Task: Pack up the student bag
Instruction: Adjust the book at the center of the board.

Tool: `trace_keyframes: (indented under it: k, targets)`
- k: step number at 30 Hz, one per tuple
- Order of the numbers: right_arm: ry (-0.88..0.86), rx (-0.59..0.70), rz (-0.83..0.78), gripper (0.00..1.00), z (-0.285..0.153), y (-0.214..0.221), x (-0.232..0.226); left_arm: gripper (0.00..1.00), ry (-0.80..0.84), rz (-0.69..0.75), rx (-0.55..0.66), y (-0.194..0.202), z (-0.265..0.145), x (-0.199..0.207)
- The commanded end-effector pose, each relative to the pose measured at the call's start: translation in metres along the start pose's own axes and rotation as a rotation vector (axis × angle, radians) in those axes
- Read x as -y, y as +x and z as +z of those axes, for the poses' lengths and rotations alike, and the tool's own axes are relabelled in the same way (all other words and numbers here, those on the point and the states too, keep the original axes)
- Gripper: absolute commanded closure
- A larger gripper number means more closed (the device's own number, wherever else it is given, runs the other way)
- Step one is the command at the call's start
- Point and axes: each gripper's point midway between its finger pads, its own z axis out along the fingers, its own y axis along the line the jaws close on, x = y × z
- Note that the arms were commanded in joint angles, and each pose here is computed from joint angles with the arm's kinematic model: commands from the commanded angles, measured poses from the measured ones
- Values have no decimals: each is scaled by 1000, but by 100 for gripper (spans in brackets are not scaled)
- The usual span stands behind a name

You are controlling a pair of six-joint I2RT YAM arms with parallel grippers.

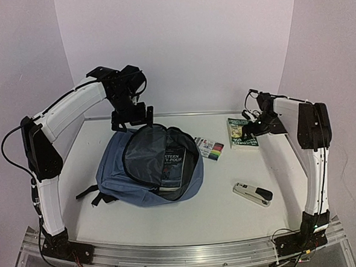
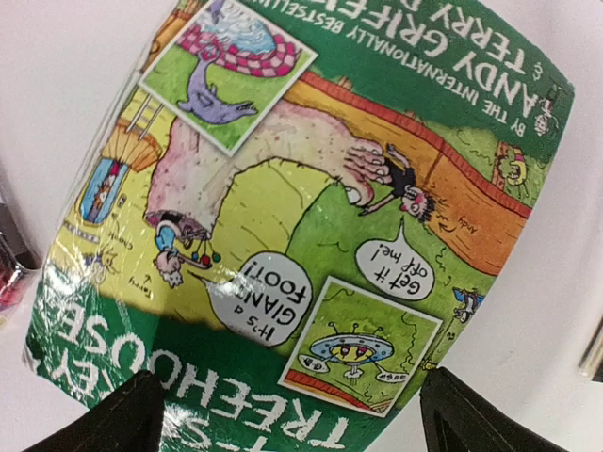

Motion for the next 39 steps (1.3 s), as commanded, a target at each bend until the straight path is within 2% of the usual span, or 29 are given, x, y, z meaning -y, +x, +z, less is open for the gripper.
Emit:
trace_keyframes:
  k: [1, 5, 10, 19, 24, 26, 29, 32, 35, 37, 39]
  targets:
    - [-13, -82, 24, 3, -9, 15, -19, 0, 32, 7, 36, -9, -15, 5]
    - [-23, -21, 101, 2, -27, -3, -18, 0, 74, 29, 42, -12, -14, 14]
    - [-126, 56, 264, 2, -36, -19, -3, 0, 176, 116, 61, -25, -16, 50]
    - [-225, 29, 284, 2, 7, -15, -9, 0, 233, 141, 50, -23, -10, 70]
    - [-216, -39, 231, 14, 33, 9, -13, 0, 227, 152, 24, -12, -4, 75]
    - [-211, -70, 194, 23, 36, 22, -16, 0, 217, 147, 25, -11, -4, 73]
    - [-222, -138, 96, 43, 35, 57, -29, 0, 216, 145, 29, -10, -5, 73]
    - [-209, -187, -94, 58, 22, 88, -39, 0, 212, 146, 28, -9, -4, 72]
    - [-153, -250, -219, 61, 17, 115, -33, 0, 209, 151, 22, -6, -3, 71]
    - [-100, -260, -227, 60, 13, 115, -20, 0, 206, 155, 14, -4, -1, 70]
    - [-64, -210, -185, 51, 0, 93, -12, 0, 200, 158, 12, -3, 0, 69]
